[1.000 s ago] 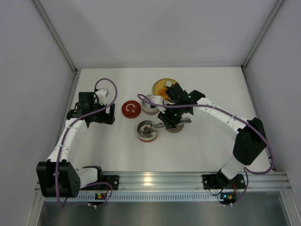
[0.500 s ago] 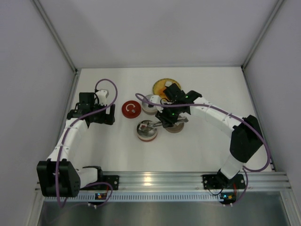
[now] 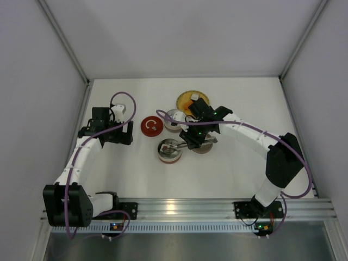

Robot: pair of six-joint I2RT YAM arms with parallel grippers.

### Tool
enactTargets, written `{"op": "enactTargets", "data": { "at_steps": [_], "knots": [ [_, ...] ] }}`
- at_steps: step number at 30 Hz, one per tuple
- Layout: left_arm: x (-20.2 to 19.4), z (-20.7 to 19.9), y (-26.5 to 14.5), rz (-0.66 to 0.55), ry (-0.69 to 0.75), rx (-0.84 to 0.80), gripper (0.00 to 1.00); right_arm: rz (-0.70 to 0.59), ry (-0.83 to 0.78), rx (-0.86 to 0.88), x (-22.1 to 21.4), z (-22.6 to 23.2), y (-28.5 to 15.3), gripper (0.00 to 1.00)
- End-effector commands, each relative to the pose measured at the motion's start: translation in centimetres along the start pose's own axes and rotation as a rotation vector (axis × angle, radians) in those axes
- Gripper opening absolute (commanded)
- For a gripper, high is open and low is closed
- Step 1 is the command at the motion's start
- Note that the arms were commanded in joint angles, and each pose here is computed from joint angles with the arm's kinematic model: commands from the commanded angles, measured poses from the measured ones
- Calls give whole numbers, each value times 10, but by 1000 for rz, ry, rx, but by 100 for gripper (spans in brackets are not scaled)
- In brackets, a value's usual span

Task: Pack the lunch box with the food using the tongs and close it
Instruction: Place the fake food in the packing box, then pick up the fake food from the plate.

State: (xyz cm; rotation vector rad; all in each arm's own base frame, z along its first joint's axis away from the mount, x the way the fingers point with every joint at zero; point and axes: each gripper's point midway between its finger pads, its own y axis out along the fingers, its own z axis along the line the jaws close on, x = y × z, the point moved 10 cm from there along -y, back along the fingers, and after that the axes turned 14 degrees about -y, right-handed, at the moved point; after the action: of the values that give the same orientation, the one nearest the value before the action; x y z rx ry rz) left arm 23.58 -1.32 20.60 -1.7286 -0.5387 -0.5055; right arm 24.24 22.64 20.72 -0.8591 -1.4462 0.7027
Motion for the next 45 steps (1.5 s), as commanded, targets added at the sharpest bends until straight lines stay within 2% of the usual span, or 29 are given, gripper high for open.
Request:
{"op": "enactTargets", "data": {
  "at_steps": [1, 8, 16, 23, 30, 36, 40, 45],
  "knots": [
    [4, 0, 2, -28, 16, -4, 98, -88, -59, -13, 18, 1, 1, 34],
    [5, -1, 1, -32, 17, -8, 98, -96, -61, -35, 23, 1, -11, 48],
    [7, -2, -2, -32, 14, -19, 98, -127, -66, -70, 34, 0, -31, 48],
    [5, -3, -4, -30, 17, -25, 98, -204, -44, -155, 40, -11, -80, 45],
    [5, -4, -5, -35, 11, -37, 98, -255, 89, -346, 27, -61, -124, 45],
    [7, -5, -4, -34, 9, -39, 98, -157, 249, -574, 6, -124, -132, 43],
    [6, -3, -1, -27, 12, -34, 98, -92, 309, -608, -8, -159, -121, 42],
    [4, -2, 4, -11, 8, -32, 98, -69, 310, -608, -23, -187, -113, 42]
  ]
}}
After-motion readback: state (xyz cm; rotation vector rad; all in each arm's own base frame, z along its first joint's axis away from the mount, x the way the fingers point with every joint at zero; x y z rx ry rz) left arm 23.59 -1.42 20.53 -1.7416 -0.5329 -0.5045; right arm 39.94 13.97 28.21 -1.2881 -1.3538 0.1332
